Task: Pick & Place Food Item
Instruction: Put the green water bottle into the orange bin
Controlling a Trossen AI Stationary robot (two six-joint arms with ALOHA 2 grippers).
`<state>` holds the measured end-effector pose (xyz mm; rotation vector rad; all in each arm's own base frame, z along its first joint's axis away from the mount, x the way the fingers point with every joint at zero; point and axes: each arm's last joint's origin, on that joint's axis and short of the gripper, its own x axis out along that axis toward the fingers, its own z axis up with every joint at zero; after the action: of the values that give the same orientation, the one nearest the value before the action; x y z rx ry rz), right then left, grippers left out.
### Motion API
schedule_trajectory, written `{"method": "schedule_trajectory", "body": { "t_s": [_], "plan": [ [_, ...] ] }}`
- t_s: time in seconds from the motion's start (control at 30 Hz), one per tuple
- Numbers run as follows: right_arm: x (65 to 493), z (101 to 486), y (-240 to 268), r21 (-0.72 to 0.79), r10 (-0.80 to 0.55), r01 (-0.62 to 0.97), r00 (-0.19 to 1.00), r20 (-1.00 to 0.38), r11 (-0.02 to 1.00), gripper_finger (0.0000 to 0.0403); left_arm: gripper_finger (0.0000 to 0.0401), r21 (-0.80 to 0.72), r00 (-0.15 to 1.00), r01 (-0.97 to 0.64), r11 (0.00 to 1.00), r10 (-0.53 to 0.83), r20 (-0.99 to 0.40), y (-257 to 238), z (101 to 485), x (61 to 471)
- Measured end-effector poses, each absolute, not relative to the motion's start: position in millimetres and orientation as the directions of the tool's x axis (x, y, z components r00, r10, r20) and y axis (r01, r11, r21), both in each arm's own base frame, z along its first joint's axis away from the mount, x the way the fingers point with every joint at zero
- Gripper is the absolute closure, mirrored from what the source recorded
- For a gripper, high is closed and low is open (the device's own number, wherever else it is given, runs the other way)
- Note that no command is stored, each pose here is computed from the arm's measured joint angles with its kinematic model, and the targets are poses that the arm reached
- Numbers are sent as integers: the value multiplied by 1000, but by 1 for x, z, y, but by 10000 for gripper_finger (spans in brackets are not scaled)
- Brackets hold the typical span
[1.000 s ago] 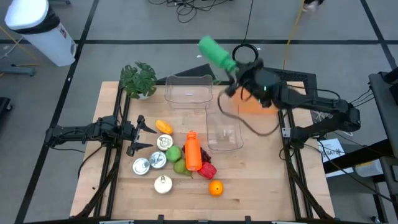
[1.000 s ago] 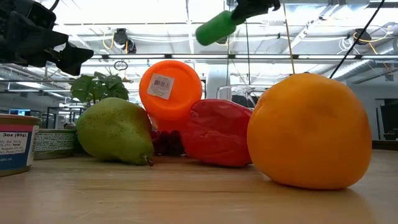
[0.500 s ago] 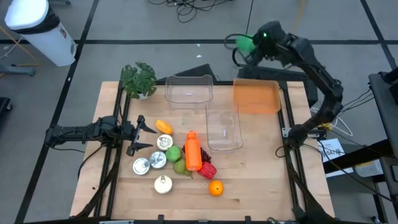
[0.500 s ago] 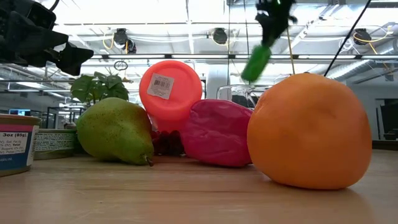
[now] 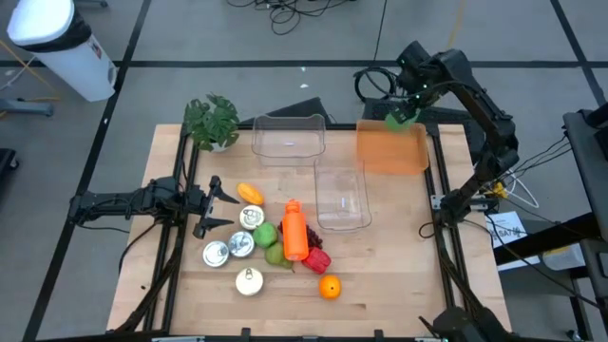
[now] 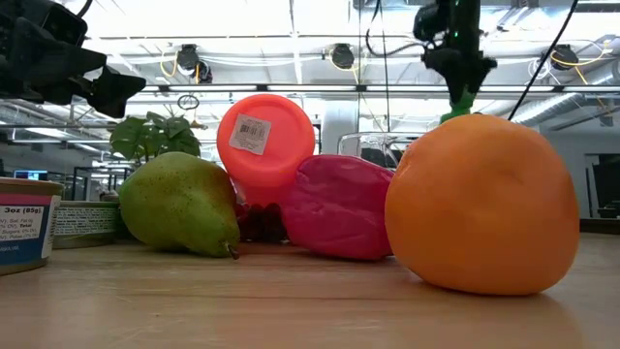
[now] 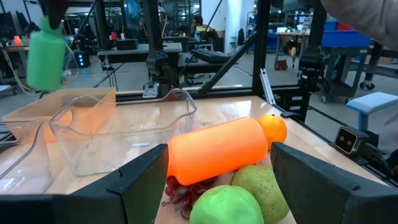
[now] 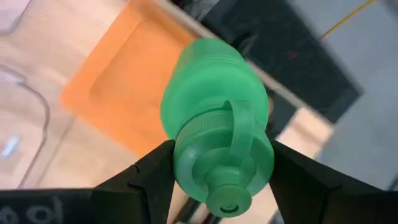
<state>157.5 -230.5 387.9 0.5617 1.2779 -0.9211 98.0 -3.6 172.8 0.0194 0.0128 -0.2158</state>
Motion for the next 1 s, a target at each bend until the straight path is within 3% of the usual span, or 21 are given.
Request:
{"method": "schedule_trajectory", "body": {
  "t_s": [0.53, 0.83, 1.0],
  "plan": [
    [188, 322, -230, -72, -187, 783, 57, -981, 617, 190, 109, 18, 977, 214, 977, -214, -15, -4, 173, 98],
    [189, 309, -230, -78, -172, 778, 39, -984, 623, 190, 109, 18, 977, 214, 977, -214, -15, -4, 173, 98],
    [192, 309, -233, -78, -205, 778, 67, -976, 624, 167, 109, 18, 977, 214, 977, -214, -15, -4, 173, 98]
  ]
}}
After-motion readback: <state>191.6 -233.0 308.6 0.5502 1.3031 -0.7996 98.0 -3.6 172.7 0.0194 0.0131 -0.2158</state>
